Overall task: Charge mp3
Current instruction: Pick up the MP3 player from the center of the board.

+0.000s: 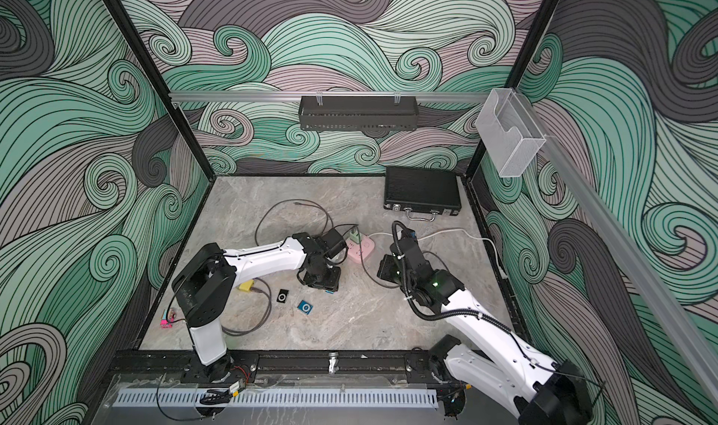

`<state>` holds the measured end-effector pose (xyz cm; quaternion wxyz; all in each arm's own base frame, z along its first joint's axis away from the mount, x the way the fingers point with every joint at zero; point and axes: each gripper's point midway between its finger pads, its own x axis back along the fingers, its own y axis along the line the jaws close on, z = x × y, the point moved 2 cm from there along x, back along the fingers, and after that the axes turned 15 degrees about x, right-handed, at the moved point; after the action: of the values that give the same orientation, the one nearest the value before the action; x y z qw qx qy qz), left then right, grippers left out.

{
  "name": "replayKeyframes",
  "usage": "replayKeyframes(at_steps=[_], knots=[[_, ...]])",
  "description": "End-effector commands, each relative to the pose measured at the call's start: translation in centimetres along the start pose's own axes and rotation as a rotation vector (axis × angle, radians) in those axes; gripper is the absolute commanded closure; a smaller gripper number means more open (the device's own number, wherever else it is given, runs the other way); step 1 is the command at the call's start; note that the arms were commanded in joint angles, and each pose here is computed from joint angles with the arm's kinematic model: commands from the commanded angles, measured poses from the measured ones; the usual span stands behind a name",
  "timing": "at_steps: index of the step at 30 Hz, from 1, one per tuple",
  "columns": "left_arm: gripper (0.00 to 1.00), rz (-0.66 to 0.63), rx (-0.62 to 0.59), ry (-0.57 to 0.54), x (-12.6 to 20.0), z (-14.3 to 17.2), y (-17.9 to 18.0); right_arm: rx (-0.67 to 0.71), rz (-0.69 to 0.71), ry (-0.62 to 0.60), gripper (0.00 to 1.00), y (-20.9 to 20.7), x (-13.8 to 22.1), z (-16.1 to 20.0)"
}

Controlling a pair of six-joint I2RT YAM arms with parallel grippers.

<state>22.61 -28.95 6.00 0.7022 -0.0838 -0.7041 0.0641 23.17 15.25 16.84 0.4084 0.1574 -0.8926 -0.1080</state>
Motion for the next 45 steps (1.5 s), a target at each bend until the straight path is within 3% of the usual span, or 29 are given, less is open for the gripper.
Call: replayKeyframes(at_steps=[1,5,22,27,36,45], knots=[[0.51,-0.062,-0.032,0.018,-0.2,0.2,0.2,-0.011,-0.034,-0.025,1.00,0.3,0.4,-0.4],[0.52,-0.210,-0.003,0.000,-0.4,0.0,1.8,-0.005,-0.036,-0.035,1.00,0.2,0.7,-0.6],[0.52,-0.307,-0.033,0.001,-1.9,0.4,2.1,-0.011,-0.042,-0.050,1.00,0.1,1.0,-0.6],[0.52,-0.423,-0.022,-0.041,-1.3,-0.2,4.3,-0.015,-0.041,-0.051,1.00,-0.1,1.1,-0.5],[0.53,-0.483,0.044,-0.102,-0.8,-3.0,6.4,-0.035,-0.041,-0.074,1.00,-0.4,2.0,-0.3],[0.55,-0.366,0.090,-0.103,-1.0,-5.4,5.1,-0.040,-0.040,-0.087,1.00,-0.7,2.9,-0.1]])
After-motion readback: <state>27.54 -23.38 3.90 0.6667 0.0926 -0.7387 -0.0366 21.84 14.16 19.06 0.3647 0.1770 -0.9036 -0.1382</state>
